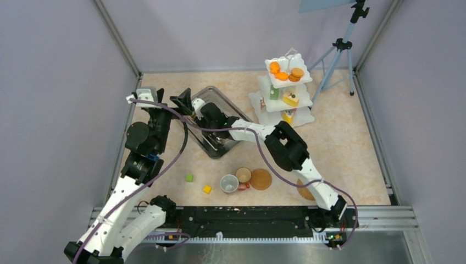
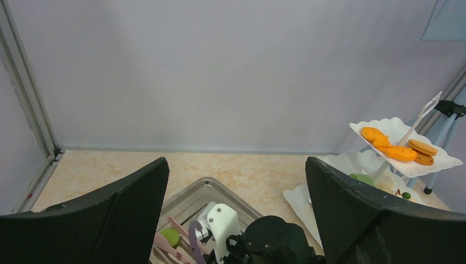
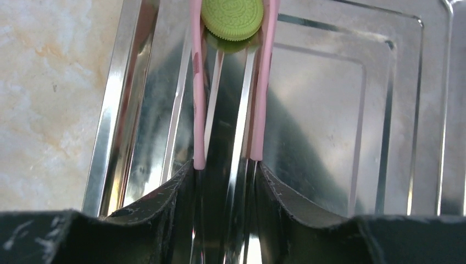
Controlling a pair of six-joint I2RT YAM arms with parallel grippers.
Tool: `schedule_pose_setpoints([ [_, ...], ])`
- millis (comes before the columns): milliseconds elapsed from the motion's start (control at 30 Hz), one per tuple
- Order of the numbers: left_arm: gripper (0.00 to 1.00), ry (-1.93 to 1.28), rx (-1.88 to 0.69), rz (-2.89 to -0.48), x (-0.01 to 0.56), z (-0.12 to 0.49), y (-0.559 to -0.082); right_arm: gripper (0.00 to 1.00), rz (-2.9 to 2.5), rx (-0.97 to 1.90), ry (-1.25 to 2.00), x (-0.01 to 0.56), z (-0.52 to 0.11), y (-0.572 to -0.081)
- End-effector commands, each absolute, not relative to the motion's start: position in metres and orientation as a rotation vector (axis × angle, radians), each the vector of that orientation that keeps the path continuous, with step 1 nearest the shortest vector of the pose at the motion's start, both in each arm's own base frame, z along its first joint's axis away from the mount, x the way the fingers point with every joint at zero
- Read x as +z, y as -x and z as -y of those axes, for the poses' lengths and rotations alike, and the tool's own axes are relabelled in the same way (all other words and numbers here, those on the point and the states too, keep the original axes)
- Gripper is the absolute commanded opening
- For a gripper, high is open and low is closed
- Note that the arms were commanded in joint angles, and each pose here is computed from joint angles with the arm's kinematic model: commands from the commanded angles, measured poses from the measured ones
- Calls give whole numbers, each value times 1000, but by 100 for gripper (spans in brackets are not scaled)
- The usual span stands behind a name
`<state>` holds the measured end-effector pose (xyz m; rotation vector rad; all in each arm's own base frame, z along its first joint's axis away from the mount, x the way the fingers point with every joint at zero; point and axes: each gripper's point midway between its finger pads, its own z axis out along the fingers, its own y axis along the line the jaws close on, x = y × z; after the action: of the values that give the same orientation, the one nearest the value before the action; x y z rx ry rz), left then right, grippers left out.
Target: Serve the afternoon tea
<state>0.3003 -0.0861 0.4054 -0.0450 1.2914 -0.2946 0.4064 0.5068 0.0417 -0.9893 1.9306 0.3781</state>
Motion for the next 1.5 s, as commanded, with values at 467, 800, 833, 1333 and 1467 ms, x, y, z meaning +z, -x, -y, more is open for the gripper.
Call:
schedule_pose_setpoints([
  [467, 99, 116, -271, -1198, 437, 66, -285, 11, -1820, 596, 614, 230, -459, -381],
  [800, 99, 155, -242, -1160, 443, 53, -275, 10, -1880, 576, 388, 312, -330, -317],
  [833, 99, 153, -245, -1161, 443, 54, -275, 11, -1872, 576, 365, 323, -317, -309],
  [1333, 99, 123, -280, -1178, 438, 65, -280, 10, -1891, 286, 93, 375, -154, -280],
  [1467, 99, 118, -280, -1181, 438, 66, -281, 10, -1908, 244, 93, 369, -145, -291],
])
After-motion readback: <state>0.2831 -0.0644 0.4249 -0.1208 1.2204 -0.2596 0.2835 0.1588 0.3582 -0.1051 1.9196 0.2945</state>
